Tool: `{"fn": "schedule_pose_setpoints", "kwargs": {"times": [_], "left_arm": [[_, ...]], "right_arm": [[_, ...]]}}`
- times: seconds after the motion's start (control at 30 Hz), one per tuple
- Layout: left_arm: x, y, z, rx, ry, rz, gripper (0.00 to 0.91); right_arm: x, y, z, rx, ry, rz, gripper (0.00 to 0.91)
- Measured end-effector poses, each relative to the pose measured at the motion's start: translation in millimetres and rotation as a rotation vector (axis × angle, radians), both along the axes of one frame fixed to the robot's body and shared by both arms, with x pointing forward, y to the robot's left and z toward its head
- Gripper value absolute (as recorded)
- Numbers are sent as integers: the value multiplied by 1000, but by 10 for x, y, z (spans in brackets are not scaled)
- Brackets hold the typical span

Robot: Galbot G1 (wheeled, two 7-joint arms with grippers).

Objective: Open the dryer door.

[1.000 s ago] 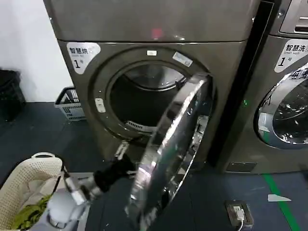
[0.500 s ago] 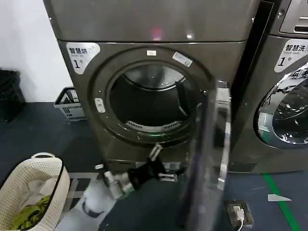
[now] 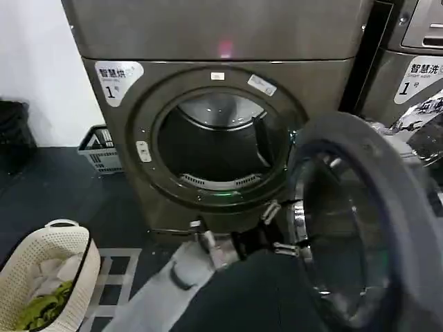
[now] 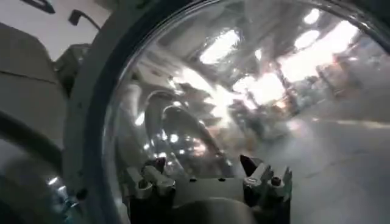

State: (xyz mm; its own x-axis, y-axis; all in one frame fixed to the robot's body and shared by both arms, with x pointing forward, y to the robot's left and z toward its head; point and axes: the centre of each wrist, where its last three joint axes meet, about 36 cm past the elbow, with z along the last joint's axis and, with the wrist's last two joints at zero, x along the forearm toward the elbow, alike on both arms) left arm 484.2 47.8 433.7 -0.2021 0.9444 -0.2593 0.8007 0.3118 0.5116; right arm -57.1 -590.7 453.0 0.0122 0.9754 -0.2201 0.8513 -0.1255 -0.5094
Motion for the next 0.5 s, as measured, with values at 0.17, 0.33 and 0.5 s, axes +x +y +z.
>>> {"fn": "schedule_pose_setpoints", "kwargs": {"times": [0.17,0.33,0.5], "left_arm": [[144,-215,-32,0,14,-13,907],[247,-360,-68,10,25,-19,907],[298,-500,-116,24,38,-33,907]], "right_arm": [[-115,-30,18,-33,65,-116,907],[-226,-54,20,-46,83,-172,907],[-337,-61,30,-46,97,-198,907]]}}
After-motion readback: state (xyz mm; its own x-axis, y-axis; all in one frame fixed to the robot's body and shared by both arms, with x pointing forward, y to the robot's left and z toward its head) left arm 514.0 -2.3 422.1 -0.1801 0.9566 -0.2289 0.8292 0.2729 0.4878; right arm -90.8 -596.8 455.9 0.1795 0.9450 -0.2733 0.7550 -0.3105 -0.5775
